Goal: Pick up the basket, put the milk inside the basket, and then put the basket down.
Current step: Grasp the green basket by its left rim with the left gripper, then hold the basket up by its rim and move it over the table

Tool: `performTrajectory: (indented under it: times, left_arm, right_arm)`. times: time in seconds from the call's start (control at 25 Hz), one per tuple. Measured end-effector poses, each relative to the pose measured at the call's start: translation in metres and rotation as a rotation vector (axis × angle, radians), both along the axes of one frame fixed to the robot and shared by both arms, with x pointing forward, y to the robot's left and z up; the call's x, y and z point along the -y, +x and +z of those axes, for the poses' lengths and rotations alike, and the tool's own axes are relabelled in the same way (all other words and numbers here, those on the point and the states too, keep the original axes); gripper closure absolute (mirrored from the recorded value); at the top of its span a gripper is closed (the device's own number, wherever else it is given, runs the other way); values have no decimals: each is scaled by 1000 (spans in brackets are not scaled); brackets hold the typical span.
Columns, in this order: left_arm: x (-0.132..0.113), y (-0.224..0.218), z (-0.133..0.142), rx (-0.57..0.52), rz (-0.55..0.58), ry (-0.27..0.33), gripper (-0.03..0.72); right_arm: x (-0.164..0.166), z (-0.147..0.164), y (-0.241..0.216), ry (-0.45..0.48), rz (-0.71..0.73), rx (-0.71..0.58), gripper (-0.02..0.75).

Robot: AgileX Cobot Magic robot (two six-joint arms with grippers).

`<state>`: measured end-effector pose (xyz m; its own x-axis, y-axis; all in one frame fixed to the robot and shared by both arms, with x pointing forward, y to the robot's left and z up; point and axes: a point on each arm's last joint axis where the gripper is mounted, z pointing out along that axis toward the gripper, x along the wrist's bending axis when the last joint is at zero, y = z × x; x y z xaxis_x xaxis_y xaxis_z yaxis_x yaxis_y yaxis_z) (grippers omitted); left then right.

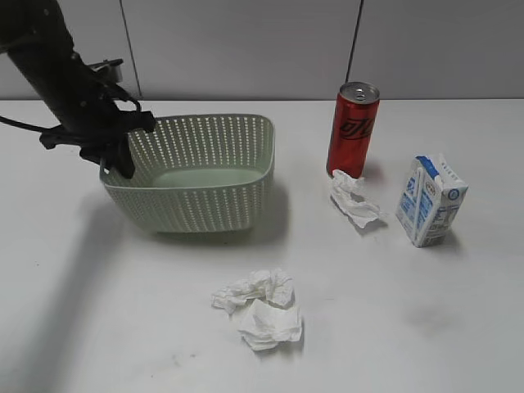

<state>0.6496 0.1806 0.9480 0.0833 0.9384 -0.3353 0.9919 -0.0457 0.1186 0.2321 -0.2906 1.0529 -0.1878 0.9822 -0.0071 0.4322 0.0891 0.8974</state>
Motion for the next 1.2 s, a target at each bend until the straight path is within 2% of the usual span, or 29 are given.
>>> performTrajectory:
  times: [0.12, 0.24, 0.4, 0.48, 0.64, 0.88, 1.04, 1.2]
  left_arm:
    - [-2, -7, 22, 11, 10, 16, 688]
    - [0, -18, 51, 51, 3, 69, 688]
    - [16, -38, 84, 120, -18, 150, 688]
    - [24, -44, 90, 130, -17, 153, 688]
    - [34, -49, 91, 127, -27, 152, 688]
    - [35, -49, 91, 127, -21, 150, 688]
    - [36, -46, 81, 100, -20, 154, 688]
    - [38, -42, 67, 60, -23, 164, 688]
  right_arm:
    - [0, 0, 0, 1, 0, 0, 149]
    - [0, 0, 0, 3, -1, 0, 149]
    - [0, 0, 0, 9, -5, -3, 149]
    - [0, 0, 4, 10, -7, -25, 149]
    - [-1, 11, 18, 9, -10, -98, 149]
    - [-5, 52, 55, 24, -22, -218, 149]
    - [-9, 66, 92, 29, -17, -367, 149]
    - [-15, 65, 136, 38, -11, -511, 149]
